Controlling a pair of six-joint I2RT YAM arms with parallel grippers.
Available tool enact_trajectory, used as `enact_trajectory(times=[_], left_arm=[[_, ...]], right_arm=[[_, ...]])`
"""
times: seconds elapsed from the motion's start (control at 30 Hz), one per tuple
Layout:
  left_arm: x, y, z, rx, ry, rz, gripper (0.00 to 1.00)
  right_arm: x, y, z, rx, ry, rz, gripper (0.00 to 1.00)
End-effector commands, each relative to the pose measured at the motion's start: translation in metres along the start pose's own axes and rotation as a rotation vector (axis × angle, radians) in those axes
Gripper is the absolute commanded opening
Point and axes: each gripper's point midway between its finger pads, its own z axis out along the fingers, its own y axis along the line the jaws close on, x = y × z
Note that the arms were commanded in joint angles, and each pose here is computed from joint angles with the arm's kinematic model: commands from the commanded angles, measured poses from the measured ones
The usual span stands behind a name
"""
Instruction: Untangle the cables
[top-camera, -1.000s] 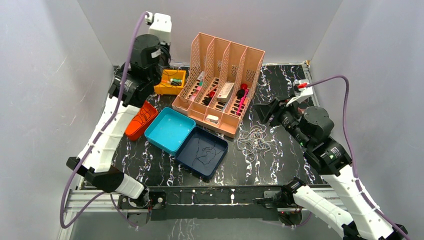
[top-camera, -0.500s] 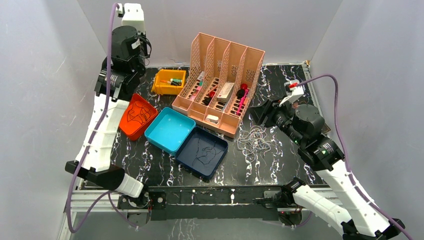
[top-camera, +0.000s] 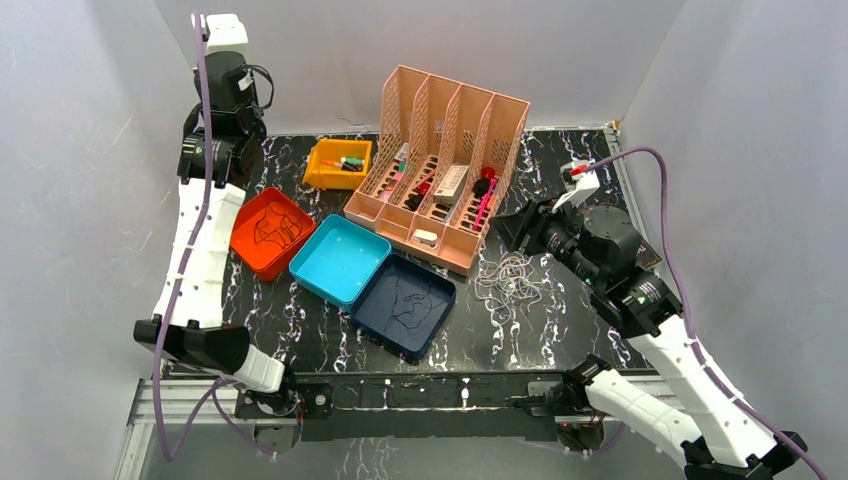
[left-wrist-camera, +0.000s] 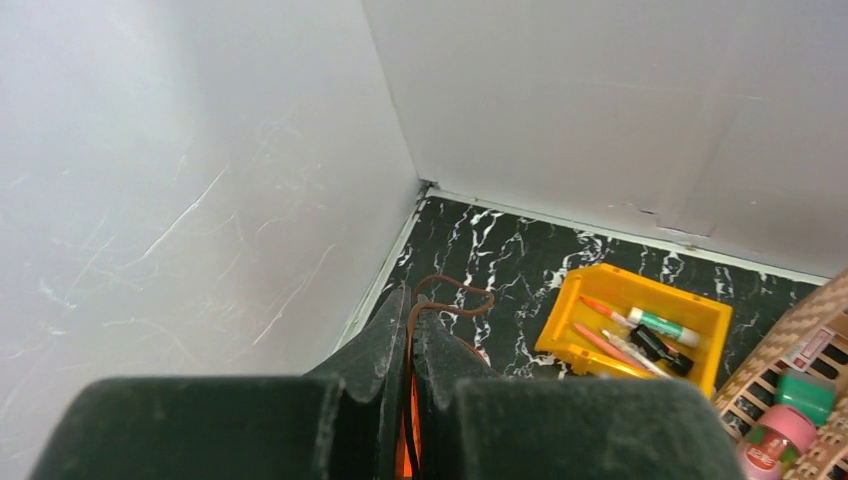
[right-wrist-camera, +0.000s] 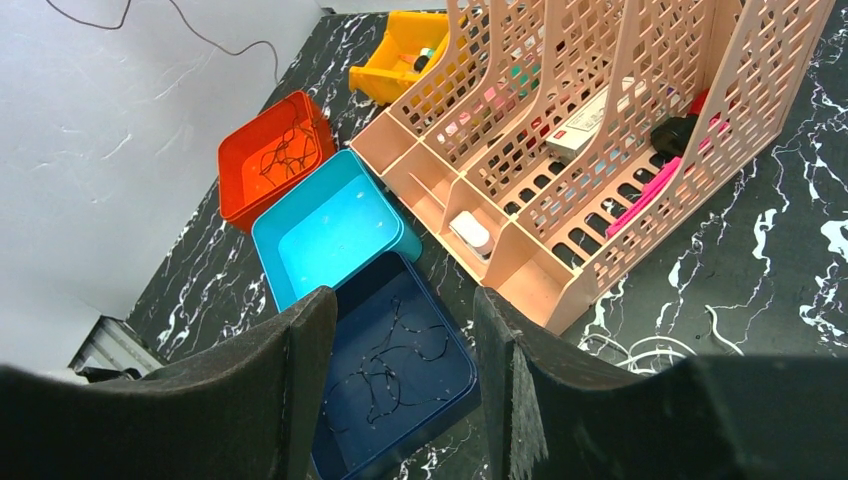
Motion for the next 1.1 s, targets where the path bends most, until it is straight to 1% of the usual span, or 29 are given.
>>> enact_trajectory(times=[0.0,0.2,0.33,0.43,0.67,1.07], left_arm=[[0.0,0.023,0.003,-0.055,-0.005,-0.055,0.0],[0.003,0.035,0.002,-0.085,-0.002,-0.079,0.0],[-0.002,0.041,-0.002,-0.09,-0.017,-0.09,0.0],[-0.012,0.045,-0.007,-0.086,-0.043,-0.101,0.0],[-0.038,0.038,-0.013,-0.01,-0.099,-0.137,0.0],[-0.033,0.055,-0.018,-0.09,-0.102,-0.115,0.0]], right_arm=[[-0.014,0.011,0.002,-0.048,-0.055,0.007,0.61],[-0.013,0.012,0.004,-0.052,-0.048,0.007,0.61],[-0.013,0.013,0.005,-0.06,-0.047,0.008,0.61],[-0.012,0.013,0.005,-0.06,-0.045,0.009,0.61],[-0.01,0.015,0.007,-0.071,-0.045,0.021,0.62],[-0.008,0.017,0.011,-0.085,-0.031,0.026,0.62]])
